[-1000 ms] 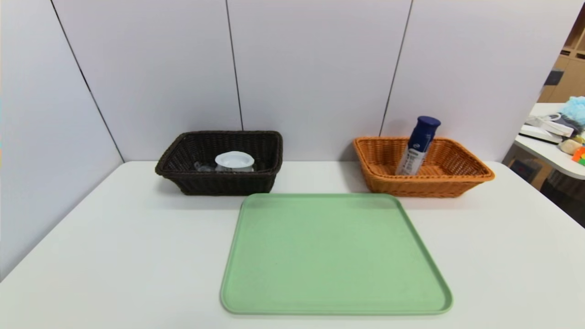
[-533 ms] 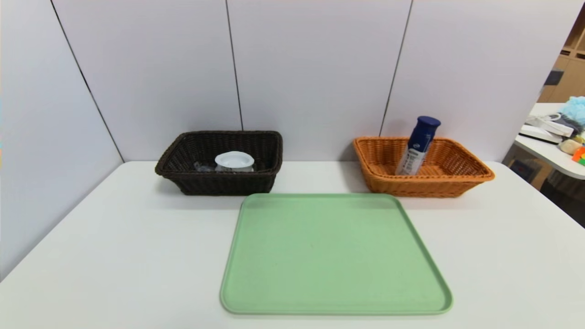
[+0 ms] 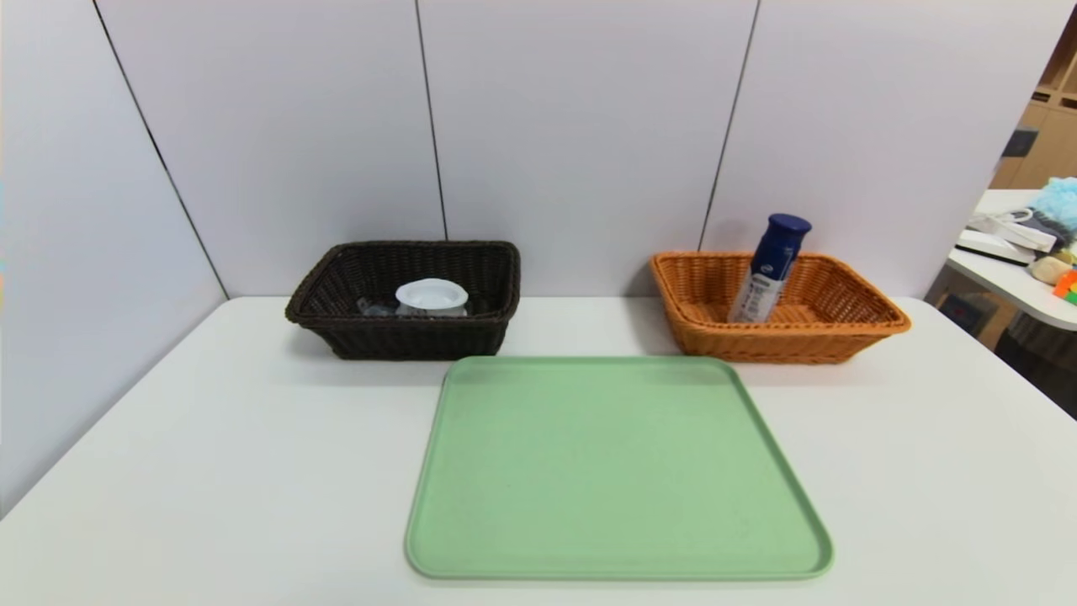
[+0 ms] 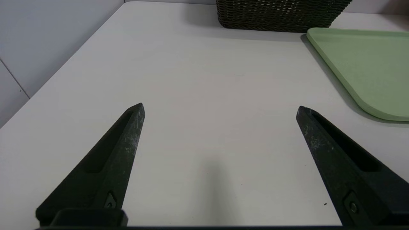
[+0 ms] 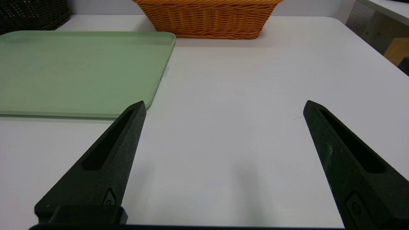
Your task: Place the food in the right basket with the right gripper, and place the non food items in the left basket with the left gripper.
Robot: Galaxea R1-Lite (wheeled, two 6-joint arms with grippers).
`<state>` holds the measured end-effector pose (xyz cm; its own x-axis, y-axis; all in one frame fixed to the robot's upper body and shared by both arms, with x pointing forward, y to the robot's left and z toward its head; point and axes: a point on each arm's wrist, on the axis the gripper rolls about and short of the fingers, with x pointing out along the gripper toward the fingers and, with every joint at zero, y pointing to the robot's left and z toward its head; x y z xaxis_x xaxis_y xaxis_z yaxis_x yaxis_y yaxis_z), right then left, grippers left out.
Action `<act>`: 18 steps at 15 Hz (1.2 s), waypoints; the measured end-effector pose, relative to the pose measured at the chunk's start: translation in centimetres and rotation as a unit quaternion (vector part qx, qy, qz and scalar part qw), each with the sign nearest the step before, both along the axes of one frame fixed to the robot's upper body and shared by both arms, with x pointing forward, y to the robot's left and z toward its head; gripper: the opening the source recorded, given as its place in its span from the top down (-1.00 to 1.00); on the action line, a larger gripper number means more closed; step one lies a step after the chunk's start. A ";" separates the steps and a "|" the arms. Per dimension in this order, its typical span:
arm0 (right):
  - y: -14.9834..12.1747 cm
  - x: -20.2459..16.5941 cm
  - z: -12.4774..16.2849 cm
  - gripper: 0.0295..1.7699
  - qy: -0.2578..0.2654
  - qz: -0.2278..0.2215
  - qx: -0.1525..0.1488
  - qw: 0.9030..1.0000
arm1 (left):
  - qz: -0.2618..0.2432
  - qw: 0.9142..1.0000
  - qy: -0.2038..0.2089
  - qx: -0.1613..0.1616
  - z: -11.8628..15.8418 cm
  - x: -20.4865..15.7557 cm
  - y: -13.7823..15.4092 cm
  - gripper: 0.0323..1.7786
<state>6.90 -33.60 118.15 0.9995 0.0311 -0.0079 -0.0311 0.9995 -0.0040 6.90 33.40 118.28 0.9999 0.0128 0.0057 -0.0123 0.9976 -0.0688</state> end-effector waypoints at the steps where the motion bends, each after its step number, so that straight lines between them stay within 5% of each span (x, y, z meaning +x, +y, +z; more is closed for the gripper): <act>1: 0.0 0.0 0.0 -0.92 0.000 0.000 0.001 1.000 | 0.000 1.000 0.000 -0.001 0.0 0.0 0.0 -0.90; 18: 0.0 0.0 0.0 -0.92 -0.001 -0.002 0.003 1.000 | 0.001 1.000 0.000 -0.001 0.0 0.0 0.0 -0.90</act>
<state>6.90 -33.61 118.17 0.9996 0.0268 -0.0064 -0.0268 0.9996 0.0014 6.90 33.41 118.29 0.9999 0.0145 0.0060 -0.0140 0.9973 -0.0715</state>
